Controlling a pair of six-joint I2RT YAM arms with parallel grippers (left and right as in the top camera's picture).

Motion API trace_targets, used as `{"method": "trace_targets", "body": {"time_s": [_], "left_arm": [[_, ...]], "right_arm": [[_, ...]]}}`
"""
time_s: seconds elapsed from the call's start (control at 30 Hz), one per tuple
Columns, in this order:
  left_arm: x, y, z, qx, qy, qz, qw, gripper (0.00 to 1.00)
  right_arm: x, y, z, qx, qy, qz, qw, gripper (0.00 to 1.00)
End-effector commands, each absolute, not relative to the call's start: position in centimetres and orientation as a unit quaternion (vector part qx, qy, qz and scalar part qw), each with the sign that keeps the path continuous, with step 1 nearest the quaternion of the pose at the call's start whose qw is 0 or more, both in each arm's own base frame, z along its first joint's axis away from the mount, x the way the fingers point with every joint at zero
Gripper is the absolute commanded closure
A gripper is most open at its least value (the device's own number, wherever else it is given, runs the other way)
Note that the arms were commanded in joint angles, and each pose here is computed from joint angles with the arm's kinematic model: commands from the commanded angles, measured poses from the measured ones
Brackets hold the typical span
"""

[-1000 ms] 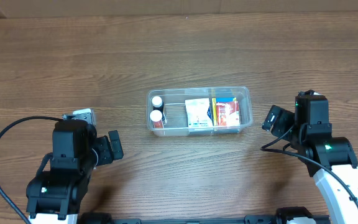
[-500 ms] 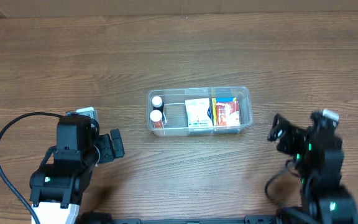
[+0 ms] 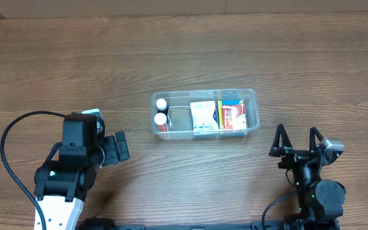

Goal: Pack container

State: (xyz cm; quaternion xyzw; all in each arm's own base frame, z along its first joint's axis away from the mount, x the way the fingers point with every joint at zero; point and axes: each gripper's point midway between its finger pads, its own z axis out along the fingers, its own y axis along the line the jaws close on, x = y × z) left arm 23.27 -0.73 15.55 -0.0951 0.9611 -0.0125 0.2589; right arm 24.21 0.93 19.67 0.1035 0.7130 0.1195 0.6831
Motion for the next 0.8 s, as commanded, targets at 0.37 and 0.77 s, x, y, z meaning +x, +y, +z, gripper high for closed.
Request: {"method": "trace_targets", "body": {"time_s": [0.37,0.77], "left_arm": [[23.2,-0.5,15.0,-0.103,0.963,-0.006,0.249,0.00],[23.2,-0.5,15.0,-0.103,0.963,-0.006,0.249,0.00]], "right_arm": [[24.6,1.9,17.0,0.001,0.715,0.059,0.696,0.00],[24.6,1.9,17.0,0.001,0.715,0.059,0.696,0.00]]}}
